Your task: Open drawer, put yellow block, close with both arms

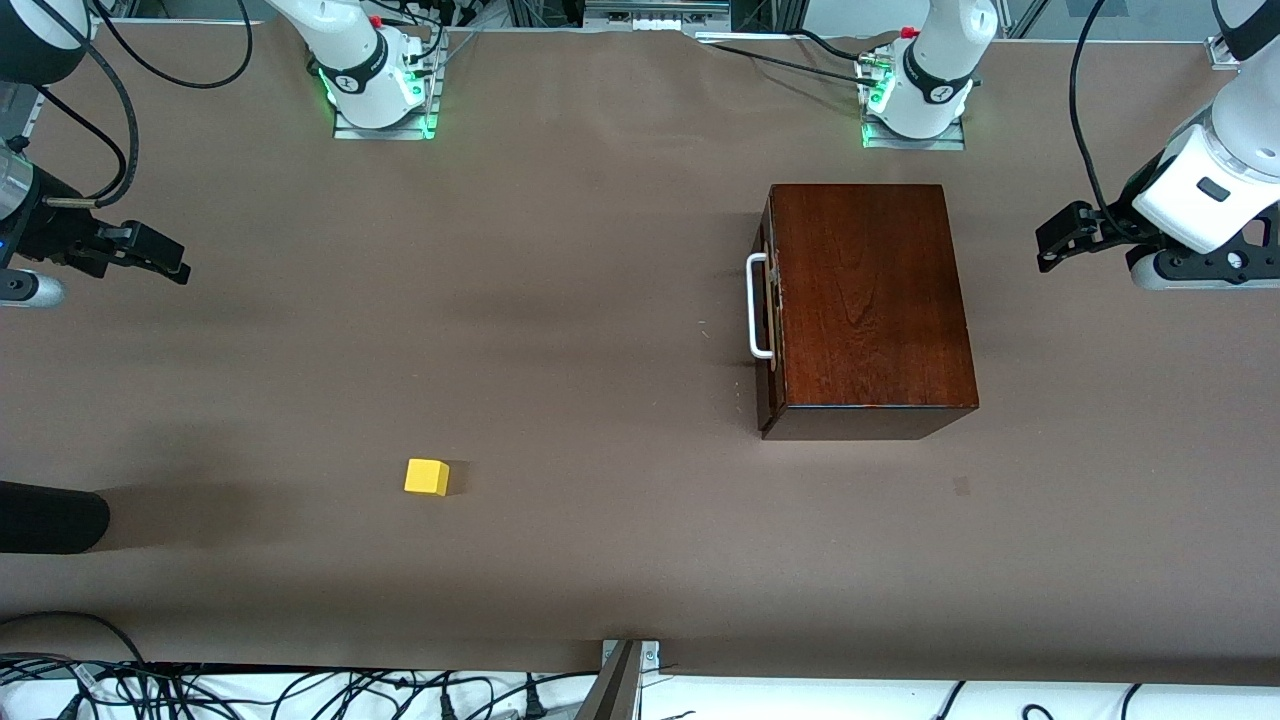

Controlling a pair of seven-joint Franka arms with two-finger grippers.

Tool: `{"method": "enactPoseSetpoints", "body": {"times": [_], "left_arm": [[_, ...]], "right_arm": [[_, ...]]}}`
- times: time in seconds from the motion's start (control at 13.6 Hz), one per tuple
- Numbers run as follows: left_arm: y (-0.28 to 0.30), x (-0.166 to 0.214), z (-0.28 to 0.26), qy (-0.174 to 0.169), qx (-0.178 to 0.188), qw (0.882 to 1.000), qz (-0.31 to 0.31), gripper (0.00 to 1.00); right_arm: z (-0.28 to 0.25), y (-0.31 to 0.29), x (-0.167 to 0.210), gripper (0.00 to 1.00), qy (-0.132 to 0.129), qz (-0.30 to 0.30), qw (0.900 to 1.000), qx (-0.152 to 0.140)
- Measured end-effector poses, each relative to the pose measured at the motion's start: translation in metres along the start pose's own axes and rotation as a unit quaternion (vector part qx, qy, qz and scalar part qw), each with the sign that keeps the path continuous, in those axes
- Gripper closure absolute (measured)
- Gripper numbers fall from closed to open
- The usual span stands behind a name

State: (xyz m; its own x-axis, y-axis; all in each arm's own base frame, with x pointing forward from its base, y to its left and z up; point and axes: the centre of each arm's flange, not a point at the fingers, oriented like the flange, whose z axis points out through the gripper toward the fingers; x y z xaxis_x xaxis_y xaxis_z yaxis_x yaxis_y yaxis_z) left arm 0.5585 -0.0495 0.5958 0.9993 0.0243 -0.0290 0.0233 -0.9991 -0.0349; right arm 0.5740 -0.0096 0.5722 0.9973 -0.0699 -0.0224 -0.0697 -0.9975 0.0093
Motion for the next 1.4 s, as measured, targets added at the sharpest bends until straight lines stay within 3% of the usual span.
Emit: {"method": "enactPoseSetpoints", "body": {"times": [1.4], "left_arm": [[0.0032,0.0017,0.0032,-0.002,0.000,1.000,0.004,0.00]], "right_arm": [[0.0002,0.0000,0.0000,0.00,0.000,0.000,1.000,0.000]]}}
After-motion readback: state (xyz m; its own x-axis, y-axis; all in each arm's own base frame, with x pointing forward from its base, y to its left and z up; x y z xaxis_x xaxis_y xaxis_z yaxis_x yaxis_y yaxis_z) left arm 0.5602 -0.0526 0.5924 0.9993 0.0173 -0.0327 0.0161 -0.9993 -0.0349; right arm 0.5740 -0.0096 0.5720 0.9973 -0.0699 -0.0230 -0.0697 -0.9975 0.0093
